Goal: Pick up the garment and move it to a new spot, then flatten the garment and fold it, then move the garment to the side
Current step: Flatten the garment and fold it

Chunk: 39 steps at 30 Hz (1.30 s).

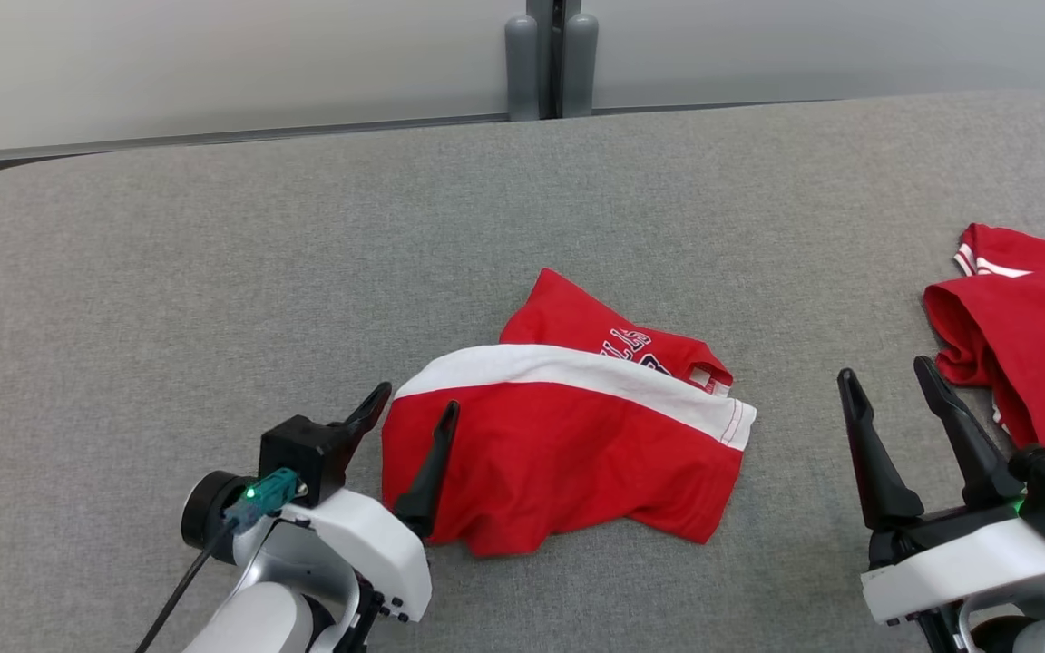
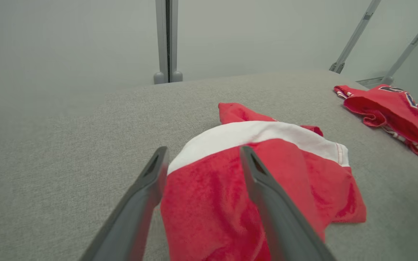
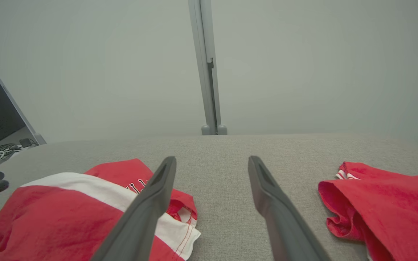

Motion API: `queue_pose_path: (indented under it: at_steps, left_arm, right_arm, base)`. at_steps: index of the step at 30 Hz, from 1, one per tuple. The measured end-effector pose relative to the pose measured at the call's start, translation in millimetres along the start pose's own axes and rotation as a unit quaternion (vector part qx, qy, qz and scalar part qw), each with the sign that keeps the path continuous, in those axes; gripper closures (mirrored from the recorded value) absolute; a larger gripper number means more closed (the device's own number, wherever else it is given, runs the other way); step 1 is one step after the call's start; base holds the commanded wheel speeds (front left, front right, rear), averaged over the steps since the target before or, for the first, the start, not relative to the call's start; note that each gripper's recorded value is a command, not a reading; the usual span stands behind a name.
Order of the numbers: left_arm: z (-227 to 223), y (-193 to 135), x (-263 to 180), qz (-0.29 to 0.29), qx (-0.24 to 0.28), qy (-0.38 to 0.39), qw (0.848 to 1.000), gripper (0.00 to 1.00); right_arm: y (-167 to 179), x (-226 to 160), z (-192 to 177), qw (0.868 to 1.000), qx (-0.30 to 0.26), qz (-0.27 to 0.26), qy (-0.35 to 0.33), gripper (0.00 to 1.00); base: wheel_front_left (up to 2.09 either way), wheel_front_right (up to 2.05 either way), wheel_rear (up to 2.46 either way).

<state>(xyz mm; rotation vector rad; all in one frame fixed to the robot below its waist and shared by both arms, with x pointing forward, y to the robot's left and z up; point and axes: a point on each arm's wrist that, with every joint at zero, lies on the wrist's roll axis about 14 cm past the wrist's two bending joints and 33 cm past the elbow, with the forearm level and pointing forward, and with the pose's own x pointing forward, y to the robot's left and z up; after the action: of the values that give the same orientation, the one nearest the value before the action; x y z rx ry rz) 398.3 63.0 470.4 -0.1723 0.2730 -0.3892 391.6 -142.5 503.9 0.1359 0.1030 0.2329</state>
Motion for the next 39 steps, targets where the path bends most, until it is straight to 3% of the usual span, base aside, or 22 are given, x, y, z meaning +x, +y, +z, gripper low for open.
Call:
queue_pose_path:
  at_steps: [5, 7, 8, 16, 19, 24, 28, 34, 39]
  left_arm:
    - [-31, 7, 14, 0.004, -0.013, 0.056, 0.998, 0.00]
    - [-38, 7, 17, 0.001, -0.018, 0.065, 0.998, 0.62]
    - [-38, 7, 19, -0.001, -0.020, 0.062, 0.998, 0.98]
    - [-10, 12, 27, -0.008, 0.006, -0.003, 1.000, 1.00]
    - [13, 17, 27, -0.006, 0.050, -0.046, 0.998, 1.00]
    - [52, 11, 21, -0.015, 0.159, -0.122, 0.980, 1.00]
    - [14, -11, 11, -0.061, 0.179, -0.066, 0.980, 1.00]
    - [-56, -31, -9, -0.106, 0.169, 0.040, 0.979, 1.00]
    - [-68, -29, -10, -0.098, 0.147, 0.059, 0.983, 1.00]
  right_arm:
    - [-6, -1, -9, 1.000, 0.010, -0.010, 0.012, 0.00]
    - [-9, -1, -12, 1.000, 0.011, -0.015, 0.015, 0.00]
    - [-10, -1, -13, 1.000, 0.011, -0.016, 0.015, 0.00]
    - [-10, 4, -13, 1.000, 0.022, -0.015, 0.014, 0.00]
    - [-8, 6, -13, 1.000, 0.022, -0.012, 0.013, 0.00]
    - [-5, 10, -14, 1.000, 0.026, -0.004, 0.015, 0.00]
    - [-4, 12, -16, 0.999, 0.029, -0.001, 0.019, 0.00]
    - [-6, 14, -18, 0.999, 0.032, -0.002, 0.023, 0.00]
    - [-7, 15, -20, 0.999, 0.032, -0.002, 0.026, 0.00]
  base:
    - [0.00, 0.00, 0.00]
    - [0.00, 0.00, 0.00]
    - [0.00, 0.00, 0.00]
    - [0.00, 0.00, 0.00]
    - [0.00, 0.00, 0.00]
    - [0.00, 0.00, 0.00]
    - [0.00, 0.00, 0.00]
    - [0.00, 0.00, 0.00]
    - [0.00, 0.00, 0.00]
